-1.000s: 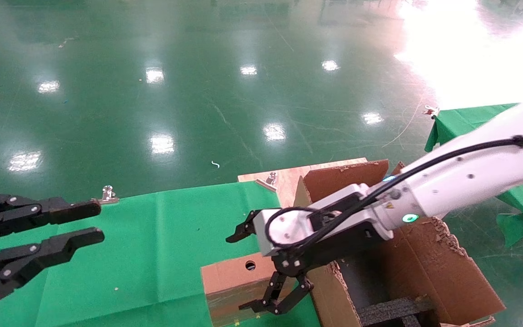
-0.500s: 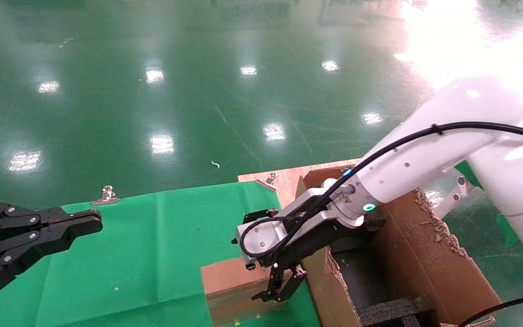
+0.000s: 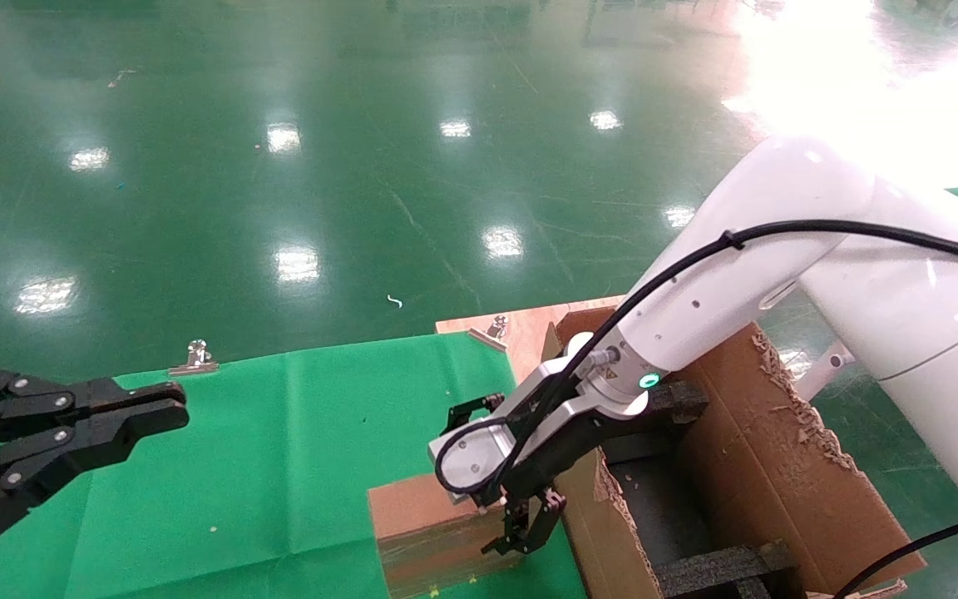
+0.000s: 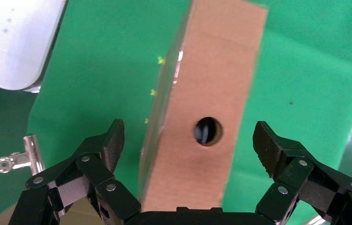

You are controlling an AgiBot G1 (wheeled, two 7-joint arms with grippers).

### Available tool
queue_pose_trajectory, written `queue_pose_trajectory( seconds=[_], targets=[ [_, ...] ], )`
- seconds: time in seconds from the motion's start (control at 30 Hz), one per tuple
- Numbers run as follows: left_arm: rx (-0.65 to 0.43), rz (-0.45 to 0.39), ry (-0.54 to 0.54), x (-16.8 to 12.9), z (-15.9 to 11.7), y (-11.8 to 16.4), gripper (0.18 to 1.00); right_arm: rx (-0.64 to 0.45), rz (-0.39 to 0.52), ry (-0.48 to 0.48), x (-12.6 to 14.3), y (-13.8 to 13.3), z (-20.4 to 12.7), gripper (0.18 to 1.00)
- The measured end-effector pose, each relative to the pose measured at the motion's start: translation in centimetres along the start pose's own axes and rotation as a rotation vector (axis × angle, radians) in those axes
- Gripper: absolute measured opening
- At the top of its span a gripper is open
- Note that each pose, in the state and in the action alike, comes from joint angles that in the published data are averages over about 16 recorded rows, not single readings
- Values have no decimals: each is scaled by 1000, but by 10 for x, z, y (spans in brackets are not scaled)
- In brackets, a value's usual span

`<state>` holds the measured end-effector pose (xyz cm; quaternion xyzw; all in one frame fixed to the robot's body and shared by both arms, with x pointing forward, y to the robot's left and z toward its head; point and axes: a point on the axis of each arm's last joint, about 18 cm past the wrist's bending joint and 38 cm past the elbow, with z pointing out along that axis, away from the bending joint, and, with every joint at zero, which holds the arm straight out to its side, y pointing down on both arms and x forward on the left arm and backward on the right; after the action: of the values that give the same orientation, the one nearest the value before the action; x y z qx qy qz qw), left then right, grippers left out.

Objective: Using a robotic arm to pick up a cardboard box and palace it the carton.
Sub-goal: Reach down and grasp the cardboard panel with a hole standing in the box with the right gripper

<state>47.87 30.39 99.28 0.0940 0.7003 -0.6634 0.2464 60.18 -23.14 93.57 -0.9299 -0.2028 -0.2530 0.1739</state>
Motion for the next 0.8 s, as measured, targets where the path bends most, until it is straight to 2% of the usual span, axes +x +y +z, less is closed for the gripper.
queue_pose_trajectory(
  seconds=[0.33, 0.5, 0.8],
  targets=[
    [0, 0, 0, 0, 0, 0, 275, -10, -6, -9, 0, 1, 2, 990],
    [0, 0, 0, 0, 0, 0, 358, -6, -6, -7, 0, 0, 2, 969],
    [0, 0, 0, 0, 0, 0, 550, -3, -5, -5, 0, 0, 1, 859]
  ],
)
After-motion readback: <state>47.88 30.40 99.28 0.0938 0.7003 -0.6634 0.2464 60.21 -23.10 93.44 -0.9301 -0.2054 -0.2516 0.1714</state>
